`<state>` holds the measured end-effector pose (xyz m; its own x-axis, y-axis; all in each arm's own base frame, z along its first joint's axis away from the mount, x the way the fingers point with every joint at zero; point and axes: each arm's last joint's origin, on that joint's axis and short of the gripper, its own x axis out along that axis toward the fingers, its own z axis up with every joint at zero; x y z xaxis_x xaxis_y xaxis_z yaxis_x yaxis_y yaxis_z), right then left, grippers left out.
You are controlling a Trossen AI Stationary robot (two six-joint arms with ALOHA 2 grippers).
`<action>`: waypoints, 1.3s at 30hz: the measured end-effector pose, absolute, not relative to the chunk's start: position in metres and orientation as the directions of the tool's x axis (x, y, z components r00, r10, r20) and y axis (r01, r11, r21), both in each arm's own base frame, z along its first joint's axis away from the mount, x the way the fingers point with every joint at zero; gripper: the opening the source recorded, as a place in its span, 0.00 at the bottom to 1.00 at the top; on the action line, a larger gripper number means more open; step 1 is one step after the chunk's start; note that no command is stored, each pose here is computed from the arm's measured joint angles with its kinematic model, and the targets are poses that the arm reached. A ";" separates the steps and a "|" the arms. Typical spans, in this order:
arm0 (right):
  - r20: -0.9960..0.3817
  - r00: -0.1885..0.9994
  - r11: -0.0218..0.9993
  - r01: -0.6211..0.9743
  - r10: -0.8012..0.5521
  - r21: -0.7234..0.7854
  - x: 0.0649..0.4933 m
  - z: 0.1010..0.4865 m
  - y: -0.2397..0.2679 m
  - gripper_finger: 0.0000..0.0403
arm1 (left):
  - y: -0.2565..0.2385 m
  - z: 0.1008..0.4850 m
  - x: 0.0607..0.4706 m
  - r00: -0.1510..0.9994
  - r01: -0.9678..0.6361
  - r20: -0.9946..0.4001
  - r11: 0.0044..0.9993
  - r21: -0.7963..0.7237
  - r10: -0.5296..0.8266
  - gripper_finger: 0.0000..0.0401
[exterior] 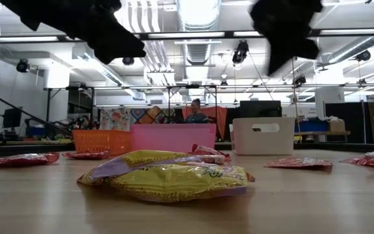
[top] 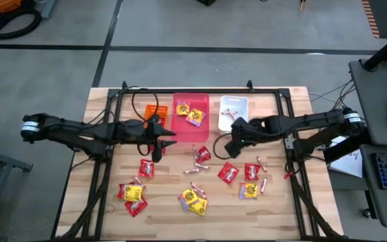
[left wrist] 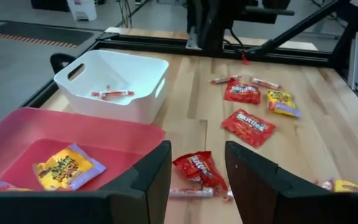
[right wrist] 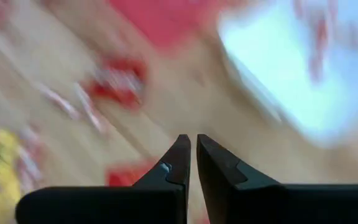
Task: Organize candy in baskets
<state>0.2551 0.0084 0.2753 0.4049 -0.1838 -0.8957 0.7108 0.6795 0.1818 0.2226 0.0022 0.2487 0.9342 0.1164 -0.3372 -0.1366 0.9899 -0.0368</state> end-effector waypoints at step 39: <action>-0.995 0.003 0.536 0.842 0.104 0.059 0.203 0.181 0.013 0.06 | 0.002 0.240 0.222 0.938 -0.136 -0.327 0.990 -0.042 0.116 0.33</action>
<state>0.2026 0.0127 0.1807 0.0029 0.1042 -0.9946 0.8423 0.5358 0.0586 0.2224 0.0021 0.2403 0.9381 0.1156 -0.3266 -0.1365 0.9898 -0.0418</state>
